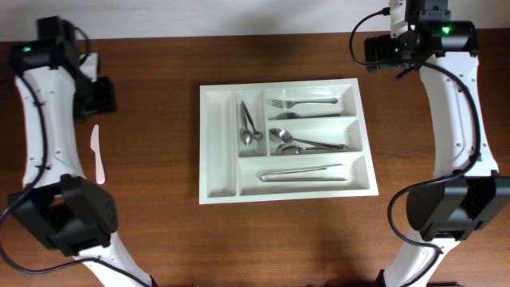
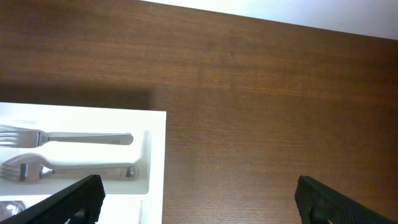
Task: Pack container
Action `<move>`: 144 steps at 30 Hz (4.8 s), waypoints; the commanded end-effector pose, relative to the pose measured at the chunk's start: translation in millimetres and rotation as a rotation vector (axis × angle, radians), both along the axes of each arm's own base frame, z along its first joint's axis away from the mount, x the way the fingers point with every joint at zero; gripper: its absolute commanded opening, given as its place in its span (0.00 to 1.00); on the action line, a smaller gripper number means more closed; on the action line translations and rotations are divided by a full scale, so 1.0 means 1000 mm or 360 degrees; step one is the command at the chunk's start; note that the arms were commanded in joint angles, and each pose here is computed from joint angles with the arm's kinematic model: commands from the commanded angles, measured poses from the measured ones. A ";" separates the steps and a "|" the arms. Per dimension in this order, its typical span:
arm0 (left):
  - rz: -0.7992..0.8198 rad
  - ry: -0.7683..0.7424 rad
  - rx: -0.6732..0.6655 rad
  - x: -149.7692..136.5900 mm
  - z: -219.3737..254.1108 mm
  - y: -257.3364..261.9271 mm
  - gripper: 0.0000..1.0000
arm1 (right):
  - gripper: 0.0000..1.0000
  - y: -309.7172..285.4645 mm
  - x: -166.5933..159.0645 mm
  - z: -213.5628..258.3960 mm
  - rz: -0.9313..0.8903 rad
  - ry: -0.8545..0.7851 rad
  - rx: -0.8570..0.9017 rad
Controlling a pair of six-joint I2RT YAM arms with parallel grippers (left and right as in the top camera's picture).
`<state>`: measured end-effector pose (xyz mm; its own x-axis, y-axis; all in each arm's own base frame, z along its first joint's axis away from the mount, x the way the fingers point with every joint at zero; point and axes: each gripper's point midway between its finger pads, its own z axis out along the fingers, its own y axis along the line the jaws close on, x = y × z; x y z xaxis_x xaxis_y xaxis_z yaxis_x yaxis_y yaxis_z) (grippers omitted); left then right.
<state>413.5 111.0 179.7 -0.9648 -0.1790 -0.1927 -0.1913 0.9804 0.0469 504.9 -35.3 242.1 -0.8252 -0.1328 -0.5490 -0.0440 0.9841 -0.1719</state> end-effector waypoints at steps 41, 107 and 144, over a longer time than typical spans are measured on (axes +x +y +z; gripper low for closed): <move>-0.0138 0.0067 -0.0175 -0.036 -0.163 0.066 0.57 | 0.99 -0.002 0.001 0.011 -0.0016 -0.0046 -0.0008; -0.0472 0.0161 -0.0579 0.000 -0.092 -0.261 0.04 | 0.99 -0.002 0.001 0.011 -0.0016 -0.0046 -0.0008; 0.0202 -0.0556 -0.0440 0.095 0.002 -0.017 0.99 | 0.99 -0.002 0.001 0.011 -0.0016 -0.0046 -0.0008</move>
